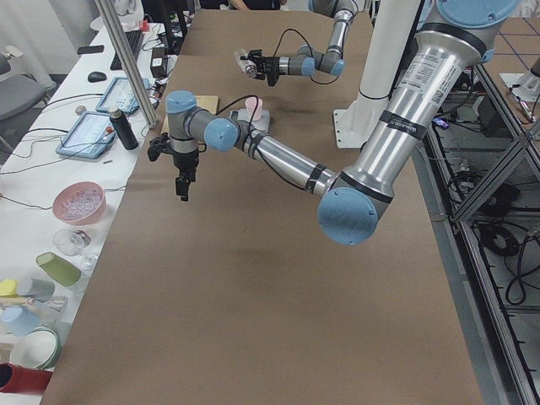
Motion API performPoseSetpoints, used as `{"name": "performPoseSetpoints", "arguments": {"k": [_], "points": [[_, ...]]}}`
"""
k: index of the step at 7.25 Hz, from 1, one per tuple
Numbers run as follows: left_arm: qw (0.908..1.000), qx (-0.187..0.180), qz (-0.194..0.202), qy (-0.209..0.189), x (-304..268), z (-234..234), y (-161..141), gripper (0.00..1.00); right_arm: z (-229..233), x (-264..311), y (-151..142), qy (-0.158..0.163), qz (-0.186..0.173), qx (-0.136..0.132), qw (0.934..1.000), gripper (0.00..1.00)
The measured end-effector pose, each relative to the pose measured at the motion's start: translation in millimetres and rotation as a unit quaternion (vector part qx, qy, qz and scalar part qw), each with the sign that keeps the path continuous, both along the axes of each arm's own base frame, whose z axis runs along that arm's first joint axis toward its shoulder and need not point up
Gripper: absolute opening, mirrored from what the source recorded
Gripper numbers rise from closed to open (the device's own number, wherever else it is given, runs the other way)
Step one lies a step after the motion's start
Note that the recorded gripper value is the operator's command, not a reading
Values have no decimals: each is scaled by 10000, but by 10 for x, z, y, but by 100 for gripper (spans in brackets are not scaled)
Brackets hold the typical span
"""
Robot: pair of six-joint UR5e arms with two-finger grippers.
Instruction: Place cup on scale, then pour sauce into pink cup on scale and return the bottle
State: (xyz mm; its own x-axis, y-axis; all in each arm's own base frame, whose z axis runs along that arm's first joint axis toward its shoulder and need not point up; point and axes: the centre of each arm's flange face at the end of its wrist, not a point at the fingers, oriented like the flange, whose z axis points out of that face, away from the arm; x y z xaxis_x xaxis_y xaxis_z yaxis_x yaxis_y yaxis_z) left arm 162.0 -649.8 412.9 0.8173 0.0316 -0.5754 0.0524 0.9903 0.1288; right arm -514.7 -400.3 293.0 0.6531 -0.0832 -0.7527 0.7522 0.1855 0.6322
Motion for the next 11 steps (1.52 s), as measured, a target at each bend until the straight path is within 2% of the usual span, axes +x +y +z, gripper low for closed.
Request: {"name": "performPoseSetpoints", "arguments": {"k": [7, 9, 10, 11], "points": [[10000, -22, -18, -8, 10, 238, -96, 99, -121, -355, -168, 543, 257, 161, 9981, 0], [10000, -21, -28, -7, 1, 257, -108, 99, -205, -359, -183, 384, 280, 204, 9987, 0], [10000, -17, -32, -5, -1, 253, -110, 99, -211, -345, -186, 188, 279, 224, 9992, 0], [10000, -10, -34, -2, 0, 245, -113, 99, -202, -334, -192, -142, 240, 218, 9994, 0]]}}
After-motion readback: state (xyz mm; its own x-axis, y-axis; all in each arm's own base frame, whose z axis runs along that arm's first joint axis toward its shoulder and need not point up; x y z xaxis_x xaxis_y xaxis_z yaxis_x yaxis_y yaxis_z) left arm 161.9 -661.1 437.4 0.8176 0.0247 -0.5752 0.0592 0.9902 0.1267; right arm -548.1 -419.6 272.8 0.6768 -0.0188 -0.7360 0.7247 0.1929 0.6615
